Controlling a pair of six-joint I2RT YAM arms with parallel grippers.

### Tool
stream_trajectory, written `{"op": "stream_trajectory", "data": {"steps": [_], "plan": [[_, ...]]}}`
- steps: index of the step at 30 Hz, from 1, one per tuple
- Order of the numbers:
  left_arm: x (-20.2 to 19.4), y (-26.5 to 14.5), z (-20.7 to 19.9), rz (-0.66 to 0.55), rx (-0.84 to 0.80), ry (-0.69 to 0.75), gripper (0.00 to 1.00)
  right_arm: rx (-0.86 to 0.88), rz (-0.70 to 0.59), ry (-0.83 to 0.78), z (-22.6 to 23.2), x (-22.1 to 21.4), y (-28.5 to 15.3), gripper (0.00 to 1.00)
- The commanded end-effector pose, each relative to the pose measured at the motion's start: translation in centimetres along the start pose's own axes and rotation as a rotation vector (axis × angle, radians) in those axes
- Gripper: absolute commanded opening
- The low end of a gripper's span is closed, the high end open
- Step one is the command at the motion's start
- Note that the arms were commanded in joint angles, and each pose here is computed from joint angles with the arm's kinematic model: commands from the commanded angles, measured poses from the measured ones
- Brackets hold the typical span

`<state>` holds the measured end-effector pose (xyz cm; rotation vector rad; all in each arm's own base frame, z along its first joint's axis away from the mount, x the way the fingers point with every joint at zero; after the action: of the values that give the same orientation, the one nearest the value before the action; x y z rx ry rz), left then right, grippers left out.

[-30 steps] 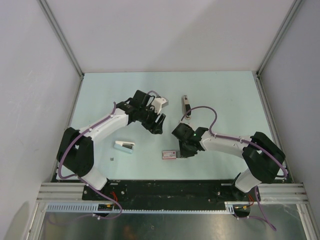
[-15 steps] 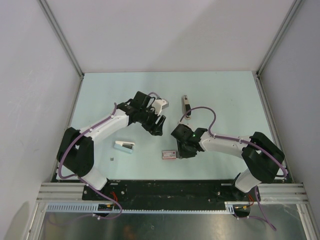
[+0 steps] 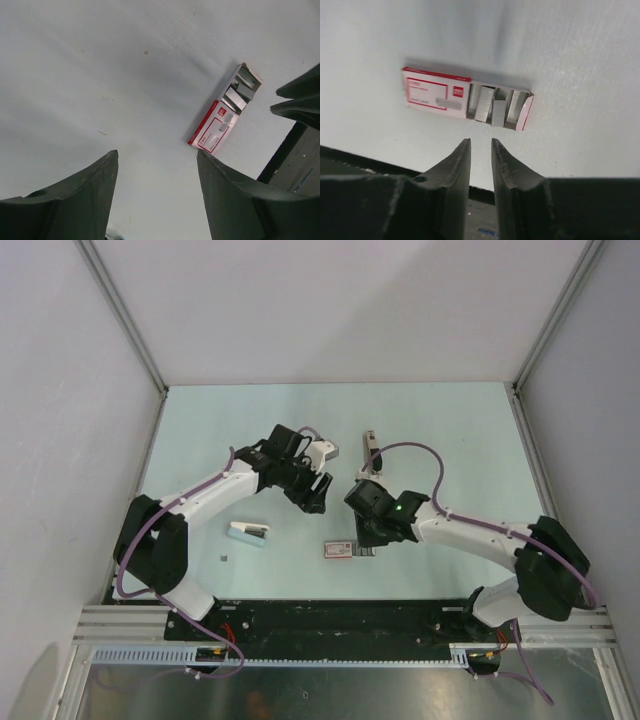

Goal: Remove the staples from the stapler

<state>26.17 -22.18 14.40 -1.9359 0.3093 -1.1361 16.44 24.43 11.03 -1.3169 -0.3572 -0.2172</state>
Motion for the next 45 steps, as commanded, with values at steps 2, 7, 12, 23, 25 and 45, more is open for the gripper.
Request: {"op": "stream_trajectory", "data": {"steps": [2, 7, 12, 23, 25, 45], "plan": [[0.8, -0.5, -0.3, -0.036, -0.006, 0.093, 0.69, -0.002, -0.108, 0.039, -0.2, 2.2, -3.2, 0.22], [0.8, -0.3, -0.3, -0.032, -0.009, 0.091, 0.69, -0.014, -0.099, 0.032, -0.6, 2.0, -2.5, 0.10], [0.7, -0.2, -0.3, -0.026, -0.002, 0.098, 0.69, 0.021, -0.056, 0.027, 0.0, 1.4, -0.9, 0.03], [0.7, 0.0, -0.3, -0.020, 0.000, 0.101, 0.69, 0.011, 0.022, 0.018, -0.1, -0.6, 1.8, 0.00], [0.7, 0.0, -0.3, -0.021, 0.000, 0.101, 0.69, 0.012, 0.025, 0.022, -0.2, -0.7, 2.0, 0.00], [0.6, -0.2, -0.3, -0.022, 0.006, 0.106, 0.69, 0.001, 0.054, 0.024, -0.5, -1.6, 3.2, 0.00]]}}
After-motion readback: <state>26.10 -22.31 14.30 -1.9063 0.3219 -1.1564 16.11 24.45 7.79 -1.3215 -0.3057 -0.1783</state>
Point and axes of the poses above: each gripper's point midway between its finger pads, its own y axis out along the fingers, its own z axis along the line the jaws close on, x = y × z, the point moved 5 cm from there along -y, back along the fingers, and after that the axes turned 3 degrees about y, right-handed, at the moved point
